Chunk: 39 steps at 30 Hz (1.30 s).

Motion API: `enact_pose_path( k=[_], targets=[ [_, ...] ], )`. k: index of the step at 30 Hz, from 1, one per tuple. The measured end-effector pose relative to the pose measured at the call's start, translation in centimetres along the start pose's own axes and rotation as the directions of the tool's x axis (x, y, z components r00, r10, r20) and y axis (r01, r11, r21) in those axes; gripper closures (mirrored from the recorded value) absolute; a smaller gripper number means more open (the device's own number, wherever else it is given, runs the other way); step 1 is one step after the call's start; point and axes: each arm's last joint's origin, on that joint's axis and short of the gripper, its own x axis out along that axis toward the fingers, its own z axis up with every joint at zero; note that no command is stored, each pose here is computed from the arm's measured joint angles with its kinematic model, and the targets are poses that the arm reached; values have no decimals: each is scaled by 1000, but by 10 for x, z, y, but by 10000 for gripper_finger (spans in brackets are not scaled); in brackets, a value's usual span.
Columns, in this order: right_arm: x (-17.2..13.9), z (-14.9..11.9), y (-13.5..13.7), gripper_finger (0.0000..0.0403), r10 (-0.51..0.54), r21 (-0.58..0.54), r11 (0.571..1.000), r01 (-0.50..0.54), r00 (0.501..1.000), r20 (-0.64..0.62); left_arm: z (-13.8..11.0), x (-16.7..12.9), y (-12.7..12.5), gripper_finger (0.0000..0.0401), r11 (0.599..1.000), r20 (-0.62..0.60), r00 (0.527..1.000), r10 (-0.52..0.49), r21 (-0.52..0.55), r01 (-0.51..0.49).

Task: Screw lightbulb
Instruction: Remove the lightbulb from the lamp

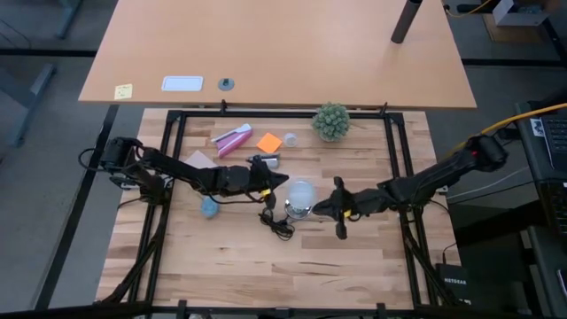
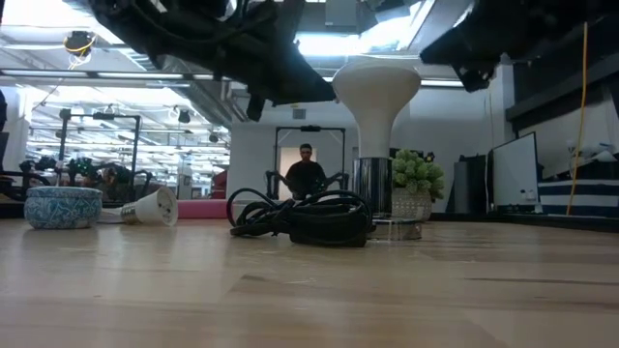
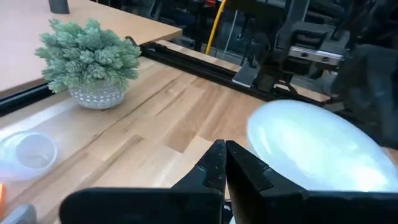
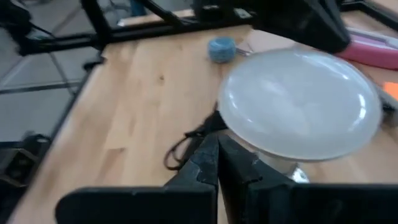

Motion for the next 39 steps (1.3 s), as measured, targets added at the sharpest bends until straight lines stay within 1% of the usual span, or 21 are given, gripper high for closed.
enact_pose_path(
  k=[8,14,20,24,29,33,39],
  targets=[
    [10,-10,0,398,-110,-23,994,109,994,-21,-3,-4,-10,400,999,-6,999,-35,9,35],
    [10,-10,-2,398,-159,-28,987,158,987,-13,-5,-7,-17,400,998,-13,998,-59,12,60],
    [9,-14,-4,398,-221,-49,974,219,975,-31,-8,-10,-24,400,997,-21,996,-82,-12,81],
    [8,-16,-7,398,-283,-66,958,280,959,-36,-9,-14,-31,400,993,-27,993,-115,-21,115],
    [8,-15,-9,398,-352,-66,934,351,936,-7,-12,-17,-38,400,987,-41,987,-153,-45,151],
    [8,-13,-11,398,-399,-59,915,399,917,17,-13,-19,-40,400,987,-40,987,-156,-45,155],
    [10,-11,-22,398,-438,-45,898,438,899,14,-12,-19,-41,400,987,-31,988,-153,-54,151]
  ],
)
